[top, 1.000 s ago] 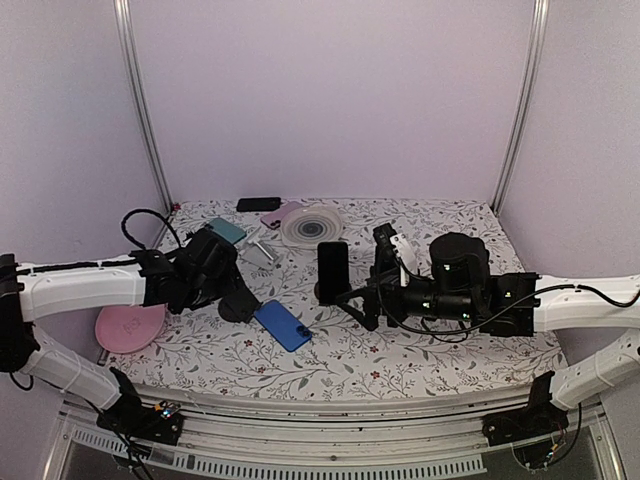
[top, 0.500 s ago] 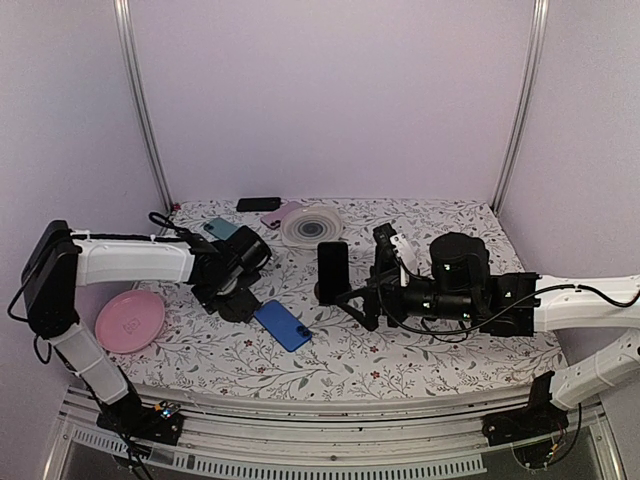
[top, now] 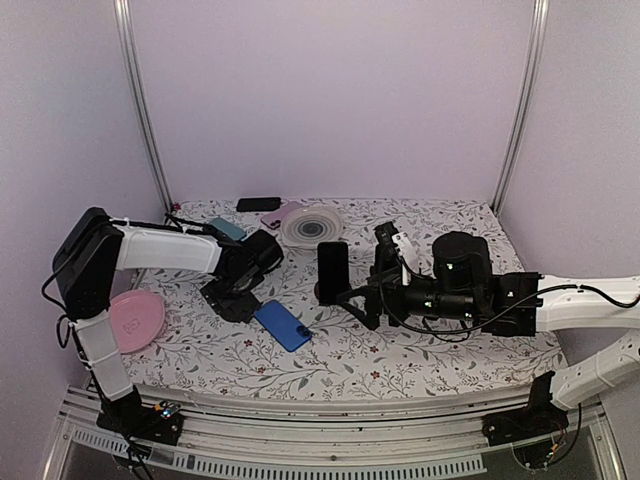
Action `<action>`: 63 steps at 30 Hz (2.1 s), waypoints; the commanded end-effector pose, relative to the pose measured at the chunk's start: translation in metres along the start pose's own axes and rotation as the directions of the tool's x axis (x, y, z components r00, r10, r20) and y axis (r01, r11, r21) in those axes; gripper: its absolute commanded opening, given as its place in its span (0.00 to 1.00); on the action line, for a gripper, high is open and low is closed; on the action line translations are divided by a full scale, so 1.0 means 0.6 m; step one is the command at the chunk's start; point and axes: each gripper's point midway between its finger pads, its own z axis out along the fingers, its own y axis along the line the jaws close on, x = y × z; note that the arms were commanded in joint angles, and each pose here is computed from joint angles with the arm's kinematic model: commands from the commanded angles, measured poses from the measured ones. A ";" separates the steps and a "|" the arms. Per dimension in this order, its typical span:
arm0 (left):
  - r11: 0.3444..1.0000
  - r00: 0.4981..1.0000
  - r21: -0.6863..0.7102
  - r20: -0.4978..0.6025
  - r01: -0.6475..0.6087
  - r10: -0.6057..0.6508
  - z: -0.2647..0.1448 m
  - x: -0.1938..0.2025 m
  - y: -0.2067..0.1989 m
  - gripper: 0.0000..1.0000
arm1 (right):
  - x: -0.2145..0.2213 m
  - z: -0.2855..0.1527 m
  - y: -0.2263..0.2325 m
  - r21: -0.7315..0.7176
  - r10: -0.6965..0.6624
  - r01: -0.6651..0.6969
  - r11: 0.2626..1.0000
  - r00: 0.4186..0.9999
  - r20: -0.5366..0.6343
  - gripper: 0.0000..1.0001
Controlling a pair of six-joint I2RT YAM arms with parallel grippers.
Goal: Place the phone on the phone stand
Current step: Pick up the phone stand from the center of the board, then place the phone stand at the center of the board.
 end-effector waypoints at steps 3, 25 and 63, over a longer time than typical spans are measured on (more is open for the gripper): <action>0.999 1.000 -0.037 0.022 -0.008 0.009 0.011 -0.008 0.001 0.84 | -0.007 -0.006 -0.001 0.003 -0.003 0.003 1.000 1.000 0.011 0.99; 0.890 0.911 0.197 0.106 -0.411 0.398 -0.060 -0.053 -0.064 0.44 | -0.007 -0.005 -0.005 0.016 -0.004 0.004 1.000 1.000 0.010 0.99; 0.462 0.707 0.614 0.234 -0.640 0.668 0.015 0.031 -0.296 0.42 | -0.016 -0.007 -0.011 0.052 0.009 -0.009 0.999 1.000 0.007 0.99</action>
